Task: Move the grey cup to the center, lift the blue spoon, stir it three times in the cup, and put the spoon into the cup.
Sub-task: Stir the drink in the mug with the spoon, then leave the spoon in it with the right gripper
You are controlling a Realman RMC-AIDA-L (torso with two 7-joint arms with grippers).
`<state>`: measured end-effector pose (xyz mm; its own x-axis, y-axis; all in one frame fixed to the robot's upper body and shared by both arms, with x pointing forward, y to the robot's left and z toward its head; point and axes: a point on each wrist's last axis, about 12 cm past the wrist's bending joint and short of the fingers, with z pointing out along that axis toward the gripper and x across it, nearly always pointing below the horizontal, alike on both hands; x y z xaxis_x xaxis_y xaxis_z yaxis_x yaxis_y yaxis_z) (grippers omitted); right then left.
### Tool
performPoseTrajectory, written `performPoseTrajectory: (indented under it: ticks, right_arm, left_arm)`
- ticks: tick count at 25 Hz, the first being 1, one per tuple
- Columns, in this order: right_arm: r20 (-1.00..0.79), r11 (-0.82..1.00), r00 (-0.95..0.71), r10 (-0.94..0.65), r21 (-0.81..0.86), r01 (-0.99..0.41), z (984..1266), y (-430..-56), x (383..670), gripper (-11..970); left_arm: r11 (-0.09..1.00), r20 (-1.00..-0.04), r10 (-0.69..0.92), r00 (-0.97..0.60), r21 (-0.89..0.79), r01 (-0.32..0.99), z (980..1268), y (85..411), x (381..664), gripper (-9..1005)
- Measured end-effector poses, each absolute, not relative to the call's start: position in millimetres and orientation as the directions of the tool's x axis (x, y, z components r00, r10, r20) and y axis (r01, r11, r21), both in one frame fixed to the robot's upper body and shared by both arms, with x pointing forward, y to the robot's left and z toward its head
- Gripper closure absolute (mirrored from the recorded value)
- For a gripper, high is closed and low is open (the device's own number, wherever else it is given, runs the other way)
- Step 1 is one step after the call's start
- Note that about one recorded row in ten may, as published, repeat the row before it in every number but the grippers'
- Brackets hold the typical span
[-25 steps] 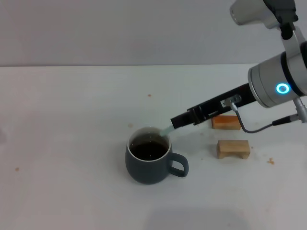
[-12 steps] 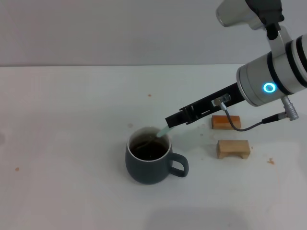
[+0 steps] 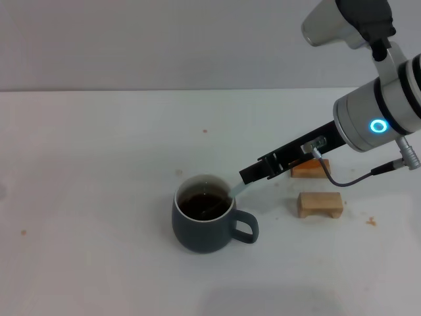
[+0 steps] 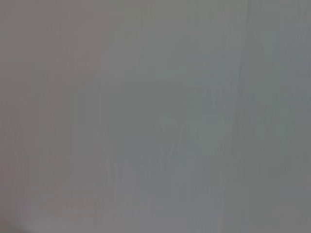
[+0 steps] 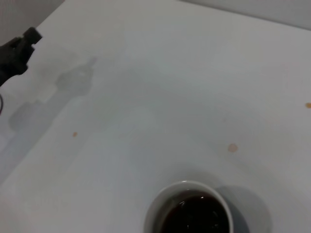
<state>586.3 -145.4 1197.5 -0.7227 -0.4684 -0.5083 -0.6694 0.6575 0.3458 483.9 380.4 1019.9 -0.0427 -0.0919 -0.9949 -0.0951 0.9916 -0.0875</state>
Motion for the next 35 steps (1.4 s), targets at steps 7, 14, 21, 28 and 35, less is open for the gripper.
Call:
performPoseTrajectory:
  ticks: [7,14,21,28,35]
  right_arm:
    - [-0.529,0.637,-0.708,-0.467,0.353,-0.685,1205,-140,585,755]
    - [-0.545,0.66,-0.714,-0.439,0.344,-0.668,1200,-141,592,754]
    - [-0.511,0.67,-0.719,-0.471,0.324,-0.668,1200,-144,589,752]
    - [-0.515,0.632,-0.71,-0.481,0.357,-0.687,1206,-137,585,750]
    - [-0.553,0.638,-0.703,-0.447,0.354,-0.684,1208,-135,591,748]
  left_arm:
    - [0.992,-0.995,-0.094,-0.04,-0.09,-0.094,1020,380,484,998]
    - [0.991,-0.995,-0.096,-0.037,-0.092,-0.095,1020,380,482,998]
    - [0.991,-0.995,-0.097,-0.033,-0.094,-0.096,1020,380,481,998]
    - [0.991,-0.995,-0.098,-0.028,-0.095,-0.095,1021,380,481,998]
    - [0.991,-0.995,-0.099,-0.023,-0.096,-0.092,1022,380,482,998]
